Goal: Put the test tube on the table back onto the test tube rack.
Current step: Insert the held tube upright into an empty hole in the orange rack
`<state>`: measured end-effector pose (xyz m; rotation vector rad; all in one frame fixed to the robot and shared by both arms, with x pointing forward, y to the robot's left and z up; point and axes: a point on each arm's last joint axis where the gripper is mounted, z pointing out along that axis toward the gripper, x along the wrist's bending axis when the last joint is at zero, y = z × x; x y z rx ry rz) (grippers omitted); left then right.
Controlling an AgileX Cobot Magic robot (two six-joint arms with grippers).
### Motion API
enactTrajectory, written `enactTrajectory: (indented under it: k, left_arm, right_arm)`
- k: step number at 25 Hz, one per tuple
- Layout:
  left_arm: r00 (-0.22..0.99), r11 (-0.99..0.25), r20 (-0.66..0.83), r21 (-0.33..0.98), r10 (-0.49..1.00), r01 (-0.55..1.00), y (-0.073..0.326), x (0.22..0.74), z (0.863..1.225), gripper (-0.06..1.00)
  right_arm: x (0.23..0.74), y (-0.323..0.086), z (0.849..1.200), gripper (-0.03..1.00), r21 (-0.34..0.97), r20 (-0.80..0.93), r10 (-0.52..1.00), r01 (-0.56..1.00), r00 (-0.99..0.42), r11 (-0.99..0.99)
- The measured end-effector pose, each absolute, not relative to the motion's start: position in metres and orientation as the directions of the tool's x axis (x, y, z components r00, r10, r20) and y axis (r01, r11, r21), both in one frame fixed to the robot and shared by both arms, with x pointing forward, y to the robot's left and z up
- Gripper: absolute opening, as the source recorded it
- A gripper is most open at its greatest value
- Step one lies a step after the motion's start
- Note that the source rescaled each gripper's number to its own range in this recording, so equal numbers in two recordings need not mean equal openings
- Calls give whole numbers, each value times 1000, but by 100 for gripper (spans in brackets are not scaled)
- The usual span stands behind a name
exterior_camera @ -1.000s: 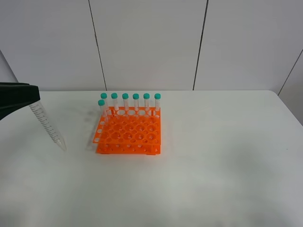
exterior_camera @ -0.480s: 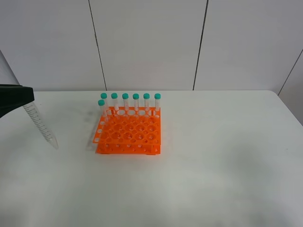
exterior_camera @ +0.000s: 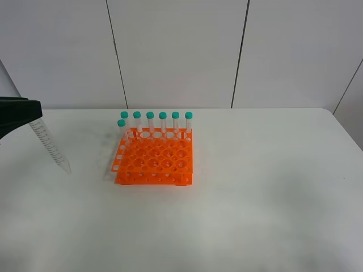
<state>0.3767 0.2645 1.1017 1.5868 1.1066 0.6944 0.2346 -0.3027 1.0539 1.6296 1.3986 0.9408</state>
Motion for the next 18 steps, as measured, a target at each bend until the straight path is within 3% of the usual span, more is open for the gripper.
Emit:
enactTrajectory:
  k: [11,18]
  left_arm:
    - [287,-1,-109,934,952,358,274,389,1095,46]
    - [271,-5,-109,921,957,390,266,400,1088,46]
  right_arm:
    - [235,-303,1054,38,904,47,991,417,122,-94]
    - [235,-303,1054,38,904,47,991,417,122,-94]
